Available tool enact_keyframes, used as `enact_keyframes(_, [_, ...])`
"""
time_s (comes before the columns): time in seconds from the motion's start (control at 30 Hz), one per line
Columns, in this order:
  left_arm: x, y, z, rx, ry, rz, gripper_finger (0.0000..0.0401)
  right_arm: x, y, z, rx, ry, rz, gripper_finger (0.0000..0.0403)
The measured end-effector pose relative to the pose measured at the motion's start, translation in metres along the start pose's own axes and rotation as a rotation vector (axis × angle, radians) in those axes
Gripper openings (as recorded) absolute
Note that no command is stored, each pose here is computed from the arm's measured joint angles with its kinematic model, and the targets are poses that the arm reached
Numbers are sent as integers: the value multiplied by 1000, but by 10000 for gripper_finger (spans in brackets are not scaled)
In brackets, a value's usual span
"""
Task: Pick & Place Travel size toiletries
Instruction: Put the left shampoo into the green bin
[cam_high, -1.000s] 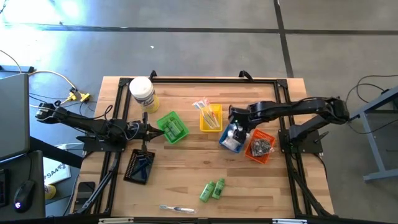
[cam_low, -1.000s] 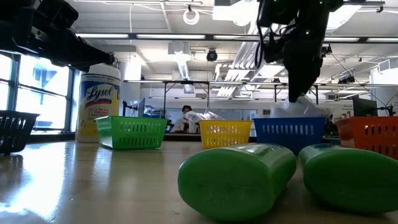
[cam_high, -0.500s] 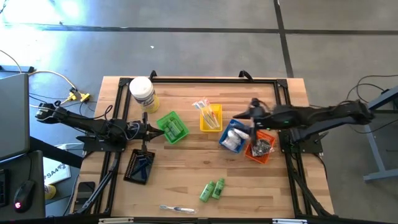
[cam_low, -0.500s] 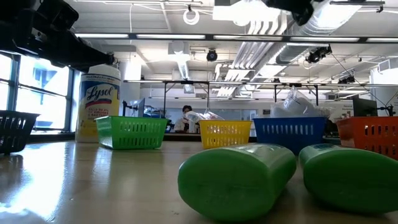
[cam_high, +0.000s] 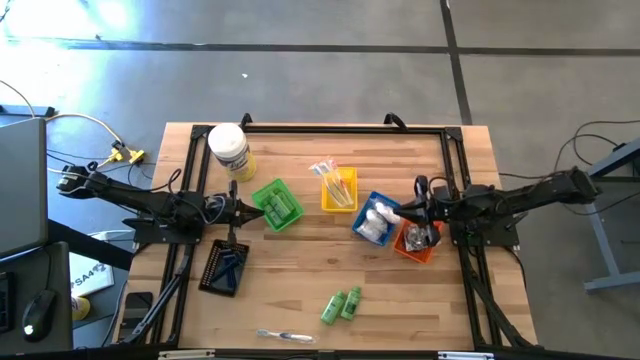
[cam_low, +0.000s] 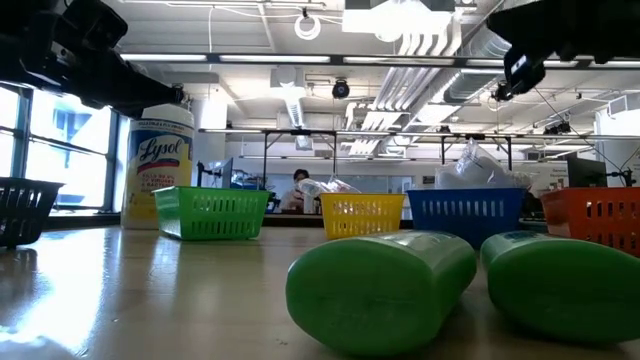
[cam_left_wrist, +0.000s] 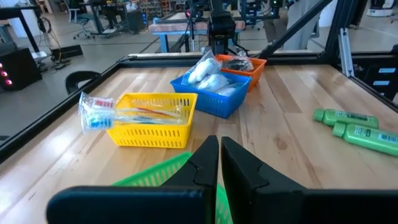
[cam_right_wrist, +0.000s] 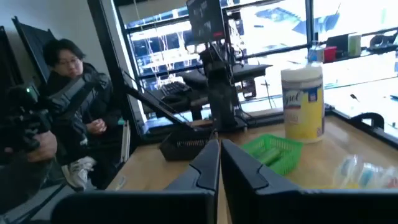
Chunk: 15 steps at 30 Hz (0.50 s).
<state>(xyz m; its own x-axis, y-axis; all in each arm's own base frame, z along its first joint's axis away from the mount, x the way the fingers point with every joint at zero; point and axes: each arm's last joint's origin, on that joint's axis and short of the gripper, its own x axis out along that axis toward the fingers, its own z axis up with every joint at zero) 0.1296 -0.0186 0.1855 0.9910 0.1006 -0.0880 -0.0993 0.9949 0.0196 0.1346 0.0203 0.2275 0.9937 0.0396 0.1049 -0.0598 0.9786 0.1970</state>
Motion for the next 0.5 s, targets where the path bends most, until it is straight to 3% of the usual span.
enact_keyframes(0.2, [0, 0, -3, 4, 33, 0, 17, -5, -4, -17, -6, 3, 6, 8])
enact_keyframes(0.3, [1, 0, -4, -78, 40, 6, 17, -5, -4, -21, -24, 12, 5, 9])
enact_keyframes(0.4, [6, -4, 9, -163, 52, -37, 17, -3, -5, -25, -29, 35, 2, 9])
enact_keyframes(0.5, [19, -16, 20, -147, 145, -76, 8, -2, -6, -30, -38, 63, -4, 9])
